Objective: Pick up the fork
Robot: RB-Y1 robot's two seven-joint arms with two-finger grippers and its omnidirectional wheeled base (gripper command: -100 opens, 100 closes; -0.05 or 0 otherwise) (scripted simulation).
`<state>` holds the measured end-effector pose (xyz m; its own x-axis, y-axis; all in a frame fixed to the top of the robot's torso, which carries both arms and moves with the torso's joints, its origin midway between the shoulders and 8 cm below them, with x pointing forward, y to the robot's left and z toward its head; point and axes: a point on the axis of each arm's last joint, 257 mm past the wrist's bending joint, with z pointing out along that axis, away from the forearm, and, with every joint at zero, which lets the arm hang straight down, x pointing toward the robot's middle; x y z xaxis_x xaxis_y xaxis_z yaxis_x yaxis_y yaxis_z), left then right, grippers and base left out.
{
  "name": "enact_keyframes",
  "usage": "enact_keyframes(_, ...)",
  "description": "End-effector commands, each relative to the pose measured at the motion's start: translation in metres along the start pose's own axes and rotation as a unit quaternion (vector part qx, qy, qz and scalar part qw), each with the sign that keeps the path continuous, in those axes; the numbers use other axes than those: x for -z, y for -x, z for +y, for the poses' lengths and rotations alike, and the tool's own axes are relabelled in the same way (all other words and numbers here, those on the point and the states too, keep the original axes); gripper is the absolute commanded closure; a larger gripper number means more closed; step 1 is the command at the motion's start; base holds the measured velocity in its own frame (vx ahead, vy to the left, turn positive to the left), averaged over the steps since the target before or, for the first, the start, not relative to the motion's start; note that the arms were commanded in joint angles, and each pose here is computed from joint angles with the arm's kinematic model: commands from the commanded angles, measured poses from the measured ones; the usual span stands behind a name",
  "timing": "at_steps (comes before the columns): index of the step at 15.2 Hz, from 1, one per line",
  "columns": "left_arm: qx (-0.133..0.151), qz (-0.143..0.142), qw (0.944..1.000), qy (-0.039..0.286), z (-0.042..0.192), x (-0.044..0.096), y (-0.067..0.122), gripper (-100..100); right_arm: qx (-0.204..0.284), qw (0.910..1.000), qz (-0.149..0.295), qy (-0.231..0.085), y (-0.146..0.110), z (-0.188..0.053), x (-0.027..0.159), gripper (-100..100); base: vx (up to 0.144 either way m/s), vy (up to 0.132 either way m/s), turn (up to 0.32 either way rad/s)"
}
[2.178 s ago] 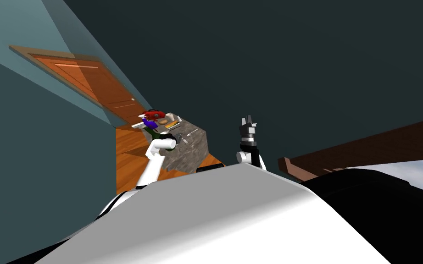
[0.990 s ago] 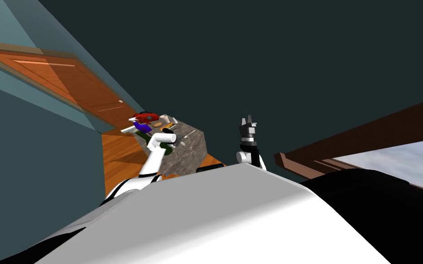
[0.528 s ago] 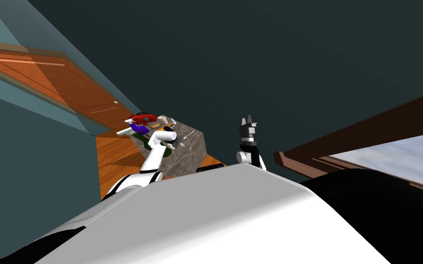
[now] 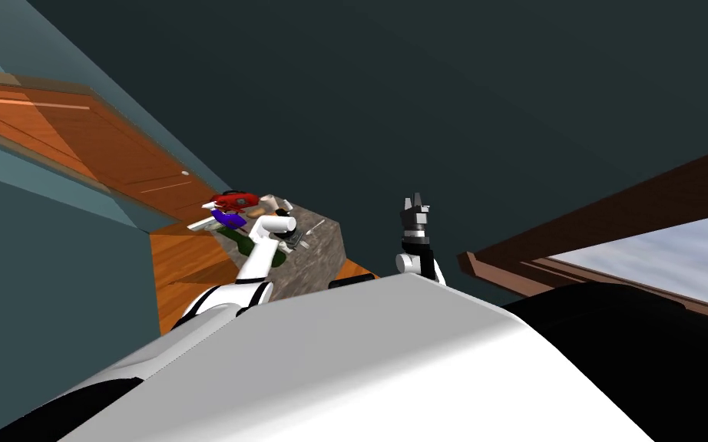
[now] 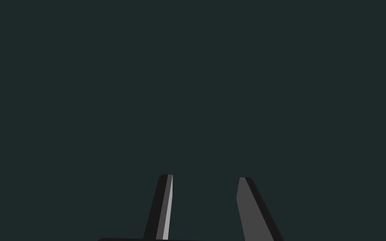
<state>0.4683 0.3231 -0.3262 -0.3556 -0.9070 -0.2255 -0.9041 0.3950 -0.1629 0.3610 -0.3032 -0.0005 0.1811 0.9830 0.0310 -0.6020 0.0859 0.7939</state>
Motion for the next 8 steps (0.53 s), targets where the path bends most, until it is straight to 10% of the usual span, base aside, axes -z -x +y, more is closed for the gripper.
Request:
enact_keyframes(1,0.0,0.003,0.9999,0.014,0.005,0.002,0.0,-100,0.0,1.0,0.0,0.0,0.0,0.0,0.0,0,-0.003,0.011,-0.031)
enact_keyframes(8,0.005,0.005,0.9999,0.01,0.008,-0.019,-0.004,-100,0.0,1.0,0.0,0.0,0.0,0.0,0.0,0,-0.008,0.008,-0.025)
